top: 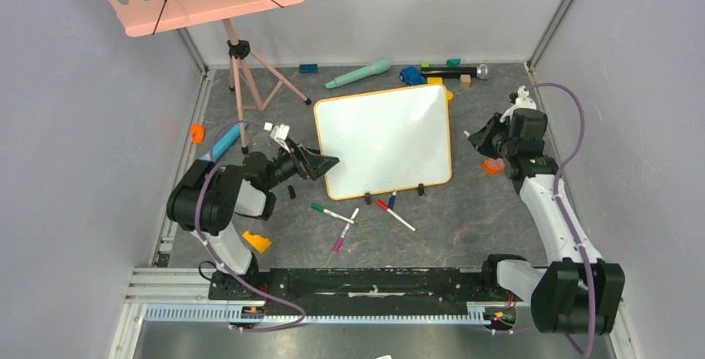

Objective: Write a sentence on the whiteboard
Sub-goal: Move the whiteboard to the center of the board, then adjust the whiteboard on the whiteboard stand.

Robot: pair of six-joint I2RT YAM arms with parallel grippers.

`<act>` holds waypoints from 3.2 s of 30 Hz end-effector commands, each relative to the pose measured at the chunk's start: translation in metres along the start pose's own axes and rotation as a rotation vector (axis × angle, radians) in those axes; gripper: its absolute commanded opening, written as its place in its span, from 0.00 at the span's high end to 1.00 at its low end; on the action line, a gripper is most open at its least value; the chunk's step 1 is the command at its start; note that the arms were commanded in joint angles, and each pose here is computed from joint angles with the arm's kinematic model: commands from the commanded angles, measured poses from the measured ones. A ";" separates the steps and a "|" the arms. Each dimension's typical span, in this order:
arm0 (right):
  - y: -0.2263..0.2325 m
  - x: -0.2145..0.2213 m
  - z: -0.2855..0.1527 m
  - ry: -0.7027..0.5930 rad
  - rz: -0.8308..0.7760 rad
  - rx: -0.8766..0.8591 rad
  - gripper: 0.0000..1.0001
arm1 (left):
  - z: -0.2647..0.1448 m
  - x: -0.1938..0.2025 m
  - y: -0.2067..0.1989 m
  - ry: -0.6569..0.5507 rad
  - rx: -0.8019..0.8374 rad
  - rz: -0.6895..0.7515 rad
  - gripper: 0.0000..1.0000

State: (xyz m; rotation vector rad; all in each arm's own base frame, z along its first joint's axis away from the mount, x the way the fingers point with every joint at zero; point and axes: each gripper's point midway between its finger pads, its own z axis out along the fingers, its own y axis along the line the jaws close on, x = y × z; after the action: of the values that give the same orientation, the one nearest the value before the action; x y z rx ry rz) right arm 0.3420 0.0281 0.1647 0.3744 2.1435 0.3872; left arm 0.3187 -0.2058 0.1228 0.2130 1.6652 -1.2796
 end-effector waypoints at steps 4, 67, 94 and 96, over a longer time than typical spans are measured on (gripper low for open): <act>0.000 -0.013 -0.022 -0.072 -0.082 0.005 1.00 | -0.008 0.008 0.012 0.063 -0.057 0.196 0.00; 0.031 -0.031 -0.062 -0.144 -0.090 -0.108 1.00 | -0.004 -0.046 0.044 -0.005 0.048 0.162 0.00; 0.032 -0.039 -0.063 -0.142 -0.101 -0.098 1.00 | 0.006 -0.029 0.034 0.146 0.260 0.090 0.00; 0.032 -0.038 -0.063 -0.141 -0.100 -0.095 1.00 | 0.007 -0.028 0.035 0.147 0.260 0.087 0.00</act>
State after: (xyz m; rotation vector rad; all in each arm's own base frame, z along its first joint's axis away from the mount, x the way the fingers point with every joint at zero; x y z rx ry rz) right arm 0.3099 0.0354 0.2178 0.2446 2.0433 0.4007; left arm 0.3606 -0.1826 0.1151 0.4470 1.6638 -1.4746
